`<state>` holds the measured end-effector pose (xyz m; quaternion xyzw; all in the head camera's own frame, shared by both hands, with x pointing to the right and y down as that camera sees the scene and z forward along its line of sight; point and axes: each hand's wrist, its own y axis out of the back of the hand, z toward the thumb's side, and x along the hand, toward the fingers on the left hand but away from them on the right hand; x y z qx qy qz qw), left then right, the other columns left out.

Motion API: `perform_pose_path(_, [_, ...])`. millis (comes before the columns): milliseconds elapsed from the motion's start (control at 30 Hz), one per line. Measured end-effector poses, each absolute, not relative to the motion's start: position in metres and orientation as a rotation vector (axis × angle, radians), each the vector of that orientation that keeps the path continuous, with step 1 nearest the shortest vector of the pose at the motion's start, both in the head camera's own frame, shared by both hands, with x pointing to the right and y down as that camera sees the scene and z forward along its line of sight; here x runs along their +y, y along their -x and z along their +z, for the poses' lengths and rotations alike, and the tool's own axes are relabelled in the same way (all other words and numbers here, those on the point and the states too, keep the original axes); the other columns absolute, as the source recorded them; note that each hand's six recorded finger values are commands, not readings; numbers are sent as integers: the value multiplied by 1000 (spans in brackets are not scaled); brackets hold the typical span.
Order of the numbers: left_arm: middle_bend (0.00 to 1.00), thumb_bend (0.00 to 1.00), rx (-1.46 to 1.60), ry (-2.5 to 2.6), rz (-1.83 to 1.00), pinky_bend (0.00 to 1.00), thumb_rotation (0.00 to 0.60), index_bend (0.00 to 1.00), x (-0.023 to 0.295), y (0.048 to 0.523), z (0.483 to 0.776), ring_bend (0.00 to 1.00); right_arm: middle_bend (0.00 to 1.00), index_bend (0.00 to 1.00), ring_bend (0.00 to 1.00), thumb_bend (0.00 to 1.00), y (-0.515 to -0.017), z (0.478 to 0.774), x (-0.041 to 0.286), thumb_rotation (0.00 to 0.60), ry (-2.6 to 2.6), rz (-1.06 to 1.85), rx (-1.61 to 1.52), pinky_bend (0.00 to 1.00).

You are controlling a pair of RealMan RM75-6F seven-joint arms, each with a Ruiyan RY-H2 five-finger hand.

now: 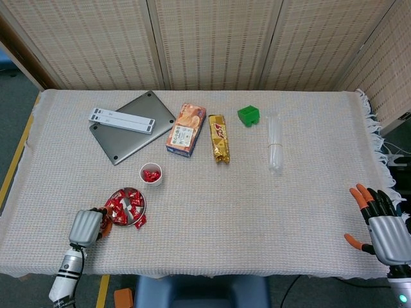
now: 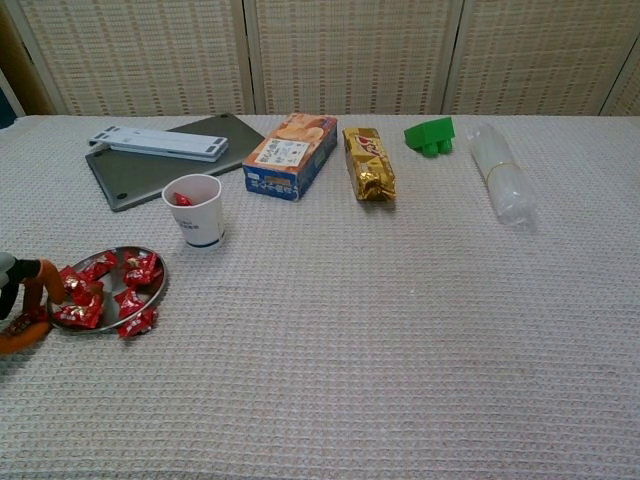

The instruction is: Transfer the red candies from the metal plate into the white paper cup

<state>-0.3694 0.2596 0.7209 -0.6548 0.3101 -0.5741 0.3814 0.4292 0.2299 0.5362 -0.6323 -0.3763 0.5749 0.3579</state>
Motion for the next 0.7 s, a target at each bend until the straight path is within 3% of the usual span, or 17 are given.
perform_pose_path(367, [575,406,845,1637,-1449,1000,600,458,250,377,709,629,0,0,0,62,-429,536,230,600,1632,1485,-969,0])
perform_pose_path(700, [575,407,866,1652,-1243,1000,600,444,181,319,683,629,0,0,0,62,-429,538,229,600,1629,1490,-965,0])
